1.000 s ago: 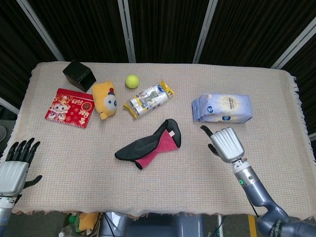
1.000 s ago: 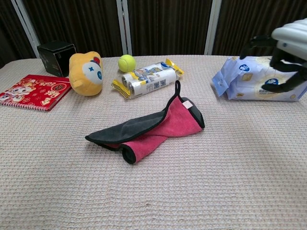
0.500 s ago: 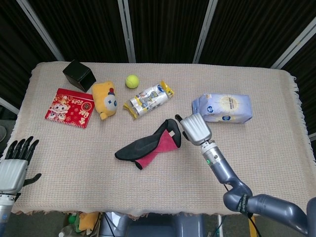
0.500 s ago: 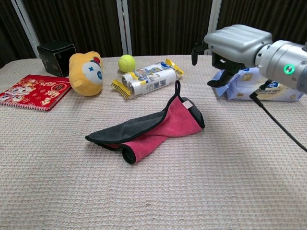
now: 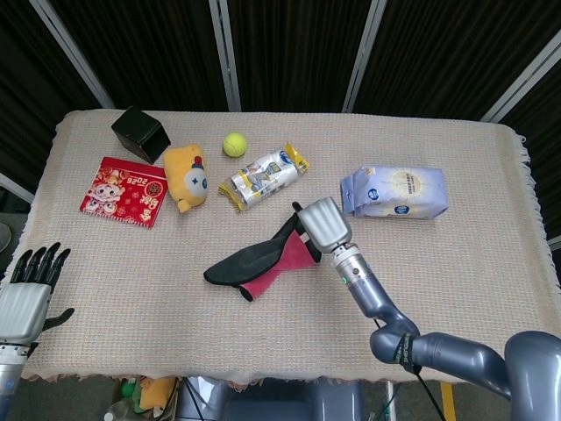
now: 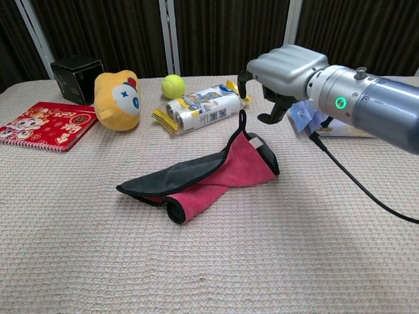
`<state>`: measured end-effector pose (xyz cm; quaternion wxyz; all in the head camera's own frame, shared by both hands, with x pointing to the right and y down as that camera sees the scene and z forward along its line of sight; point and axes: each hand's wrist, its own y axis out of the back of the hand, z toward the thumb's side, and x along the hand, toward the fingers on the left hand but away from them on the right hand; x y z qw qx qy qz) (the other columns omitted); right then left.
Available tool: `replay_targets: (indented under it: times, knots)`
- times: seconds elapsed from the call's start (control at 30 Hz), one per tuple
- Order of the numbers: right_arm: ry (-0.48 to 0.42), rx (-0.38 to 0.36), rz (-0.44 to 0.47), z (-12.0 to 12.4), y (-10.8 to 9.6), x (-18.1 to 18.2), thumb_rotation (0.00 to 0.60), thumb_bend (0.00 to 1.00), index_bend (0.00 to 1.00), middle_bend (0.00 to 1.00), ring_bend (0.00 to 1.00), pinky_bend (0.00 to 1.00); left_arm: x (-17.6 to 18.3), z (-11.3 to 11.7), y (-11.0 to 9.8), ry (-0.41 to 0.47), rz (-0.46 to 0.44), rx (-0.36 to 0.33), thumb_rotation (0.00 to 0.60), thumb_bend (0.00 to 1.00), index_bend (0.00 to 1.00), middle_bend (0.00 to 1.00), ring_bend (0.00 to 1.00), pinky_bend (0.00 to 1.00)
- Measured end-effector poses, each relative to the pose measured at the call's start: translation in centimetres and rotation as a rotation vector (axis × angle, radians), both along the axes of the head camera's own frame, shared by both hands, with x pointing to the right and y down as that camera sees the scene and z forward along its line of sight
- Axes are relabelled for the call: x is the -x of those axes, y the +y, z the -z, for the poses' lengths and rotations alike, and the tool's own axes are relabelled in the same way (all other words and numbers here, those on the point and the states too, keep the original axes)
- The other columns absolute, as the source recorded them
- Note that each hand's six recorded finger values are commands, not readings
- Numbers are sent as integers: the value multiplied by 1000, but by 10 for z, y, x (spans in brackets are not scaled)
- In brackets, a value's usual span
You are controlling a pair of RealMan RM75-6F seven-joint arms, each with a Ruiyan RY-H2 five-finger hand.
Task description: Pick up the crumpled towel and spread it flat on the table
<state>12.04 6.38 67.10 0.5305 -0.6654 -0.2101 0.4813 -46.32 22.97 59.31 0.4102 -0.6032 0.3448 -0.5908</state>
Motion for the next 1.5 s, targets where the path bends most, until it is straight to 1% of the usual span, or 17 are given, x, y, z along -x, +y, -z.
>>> replay_targets:
  times: [0.23,0.47,0.63,0.93,1.13,1.37,1.5]
  knots:
    - [15,16,16,-9,3,15,600,396,322,976,1000,897,0,-1,0,11,2,4,600,0,0,0,0,0]
    - [38,14,31,-16,6,24,600,405,203,977,1000,897,1,-1,0,14,5,8,600,0,0,0,0,0]
    - [53,17,20,-21,5,24,600,415,200,978,1000,897,0,-1,0,24,2,5,600,0,0,0,0,0]
    - [90,28,10,-31,6,21,600,448,299,981,1000,897,-1,-3,1,27,1,13,600,0,0,0,0,0]
    - [122,23,7,-39,6,16,600,462,342,981,1000,897,-1,-5,2,25,2,20,600,0,0,0,0,0]
    - [124,12,7,-38,6,17,600,464,371,981,1000,897,-2,-6,2,27,-1,24,600,0,0,0,0,0]
    - [118,6,10,-36,7,18,600,464,420,982,1000,897,-2,-6,3,32,-2,23,600,0,0,0,0,0]
